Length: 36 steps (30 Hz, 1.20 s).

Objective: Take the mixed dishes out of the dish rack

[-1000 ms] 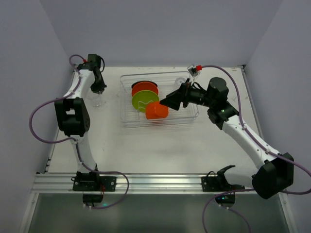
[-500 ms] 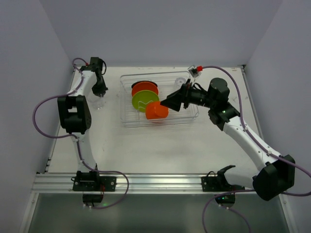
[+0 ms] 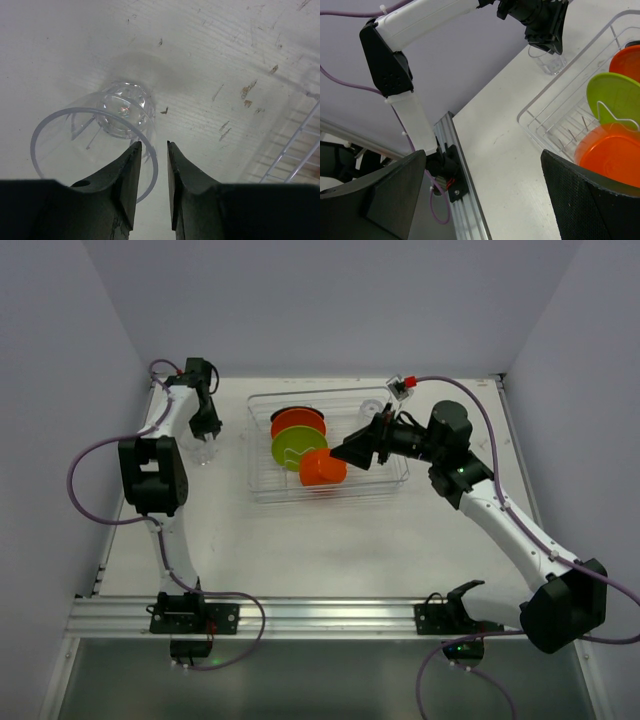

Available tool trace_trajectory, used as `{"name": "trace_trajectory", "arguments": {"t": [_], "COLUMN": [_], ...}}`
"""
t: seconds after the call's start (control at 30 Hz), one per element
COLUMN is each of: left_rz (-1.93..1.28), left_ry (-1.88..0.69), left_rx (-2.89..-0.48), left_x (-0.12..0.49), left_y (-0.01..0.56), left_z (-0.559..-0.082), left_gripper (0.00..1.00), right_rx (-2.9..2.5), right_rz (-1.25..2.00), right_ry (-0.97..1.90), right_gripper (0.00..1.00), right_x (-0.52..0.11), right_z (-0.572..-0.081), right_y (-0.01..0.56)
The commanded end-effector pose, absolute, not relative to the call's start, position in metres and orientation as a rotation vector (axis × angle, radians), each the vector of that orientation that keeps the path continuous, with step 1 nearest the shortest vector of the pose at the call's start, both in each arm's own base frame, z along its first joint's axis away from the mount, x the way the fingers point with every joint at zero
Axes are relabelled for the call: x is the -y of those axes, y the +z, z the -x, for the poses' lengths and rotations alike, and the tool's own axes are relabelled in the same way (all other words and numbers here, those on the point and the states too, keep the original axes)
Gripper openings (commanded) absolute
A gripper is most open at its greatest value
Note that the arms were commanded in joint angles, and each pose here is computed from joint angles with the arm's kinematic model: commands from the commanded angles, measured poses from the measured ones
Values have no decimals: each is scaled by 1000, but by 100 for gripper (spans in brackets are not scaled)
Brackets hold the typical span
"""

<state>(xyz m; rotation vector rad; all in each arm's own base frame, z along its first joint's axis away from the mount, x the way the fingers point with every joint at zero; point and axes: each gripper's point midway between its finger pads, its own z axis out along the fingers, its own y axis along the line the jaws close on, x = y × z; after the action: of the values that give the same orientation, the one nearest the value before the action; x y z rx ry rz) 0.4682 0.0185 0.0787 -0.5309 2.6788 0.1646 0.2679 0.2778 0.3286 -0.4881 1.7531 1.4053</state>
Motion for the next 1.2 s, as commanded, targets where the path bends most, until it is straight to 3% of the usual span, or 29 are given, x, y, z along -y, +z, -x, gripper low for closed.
{"name": "trace_trajectory", "arguments": {"t": [0.0, 0.07, 0.2, 0.27, 0.37, 0.4, 0.5, 0.9, 1.17], "left_rz": [503, 509, 513, 511, 501, 498, 493, 482, 354], "left_ry": [180, 207, 254, 260, 249, 245, 231, 73, -278], "left_rx": [-2674, -2670, -2651, -2641, -2632, -2632, -2617, -2408, -2166], "left_x": [-21, -25, -31, -33, -32, -31, -30, -17, 27], "left_y": [86, 89, 98, 105, 112, 113, 121, 204, 284], "left_z": [-470, -469, -468, -469, -471, -471, -470, -453, -427], "left_gripper": [32, 35, 51, 52, 68, 82, 100, 100, 100], "right_rx": [-1712, -1711, -1711, -1712, -1713, -1713, -1719, -1790, -1870], "right_rz": [524, 526, 526, 525, 524, 522, 519, 475, 424], "right_ry": [1405, 1406, 1406, 1407, 1403, 1402, 1397, 1317, 1171], "right_gripper": [99, 99, 99, 99, 99, 99, 99, 99, 99], "right_x": [-276, -276, -276, -276, -275, -275, -275, -270, -262], "right_z": [-263, -263, -263, -263, -264, -264, -265, -285, -310], "right_y": [337, 338, 338, 338, 339, 339, 338, 335, 343]}}
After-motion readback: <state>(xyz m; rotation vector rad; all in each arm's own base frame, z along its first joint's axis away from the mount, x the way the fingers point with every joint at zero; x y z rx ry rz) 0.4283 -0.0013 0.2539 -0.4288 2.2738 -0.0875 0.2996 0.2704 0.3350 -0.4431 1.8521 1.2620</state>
